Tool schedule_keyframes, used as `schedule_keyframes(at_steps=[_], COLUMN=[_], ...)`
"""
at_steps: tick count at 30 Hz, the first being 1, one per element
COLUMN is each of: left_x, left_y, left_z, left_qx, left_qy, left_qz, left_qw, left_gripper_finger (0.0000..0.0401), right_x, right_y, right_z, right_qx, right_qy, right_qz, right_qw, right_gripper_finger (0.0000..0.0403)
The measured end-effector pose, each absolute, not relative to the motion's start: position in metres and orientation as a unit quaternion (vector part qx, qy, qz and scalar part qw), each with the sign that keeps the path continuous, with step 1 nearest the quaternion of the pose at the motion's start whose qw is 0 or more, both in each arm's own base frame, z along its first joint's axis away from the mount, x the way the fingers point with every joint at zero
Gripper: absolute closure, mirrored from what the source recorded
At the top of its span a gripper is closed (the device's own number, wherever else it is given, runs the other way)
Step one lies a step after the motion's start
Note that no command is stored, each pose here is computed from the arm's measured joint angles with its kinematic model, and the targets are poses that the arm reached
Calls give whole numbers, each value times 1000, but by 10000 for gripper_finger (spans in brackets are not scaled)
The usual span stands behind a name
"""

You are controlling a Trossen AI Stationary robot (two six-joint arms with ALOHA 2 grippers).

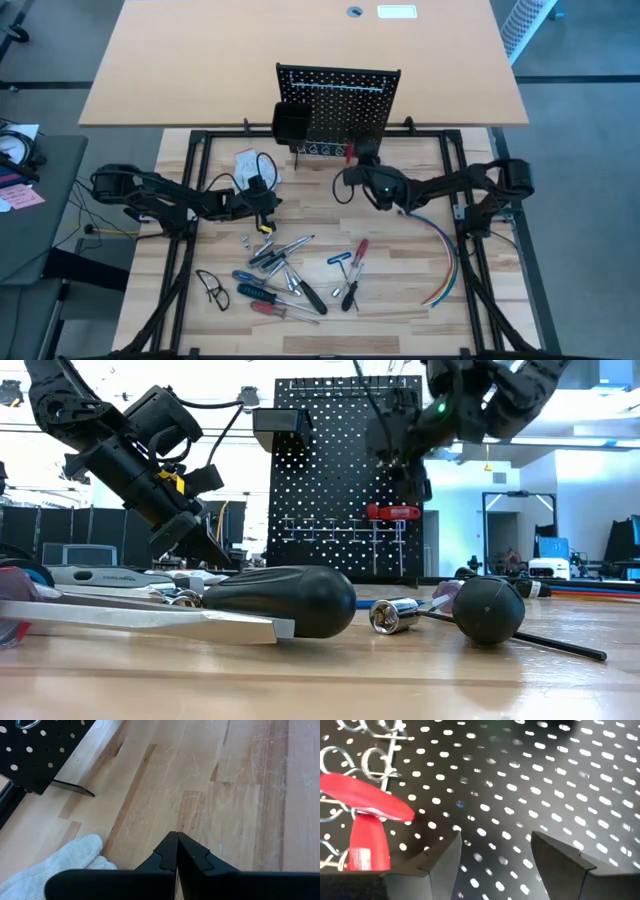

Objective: Hang tools onto peg board
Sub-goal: Hang the red transparent screwdriver on the pegboard

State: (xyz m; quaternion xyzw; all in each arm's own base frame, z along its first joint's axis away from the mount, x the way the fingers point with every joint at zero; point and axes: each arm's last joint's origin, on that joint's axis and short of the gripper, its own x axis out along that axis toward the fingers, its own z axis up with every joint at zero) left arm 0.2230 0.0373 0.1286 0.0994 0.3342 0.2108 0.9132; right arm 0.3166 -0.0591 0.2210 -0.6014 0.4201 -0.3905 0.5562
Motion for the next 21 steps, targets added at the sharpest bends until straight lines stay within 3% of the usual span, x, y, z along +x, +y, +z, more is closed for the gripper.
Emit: schedule_keyframes(at_steps=[6,13,18,21], left_x=[223,223,225,232], left_y=[37,37,33,20], left_z=[128,129,129,135], left_qx=[97,95,92,101], left_qy=[335,333,326,305], left_qz=[209,209,184,122], left_qw=[914,914,923,939], left_gripper_finger=[401,401,401,401], right_x=[294,241,227,233], right_y=[-25,1,14,21], right_z=[238,200,177,174], right_qx=[-511,-319,-115,-28], right_qy=[358,248,224,208], right_qz=[-457,-446,-262,-124], right_qw=[633,799,932,970], right_gripper_finger=[154,154,154,154])
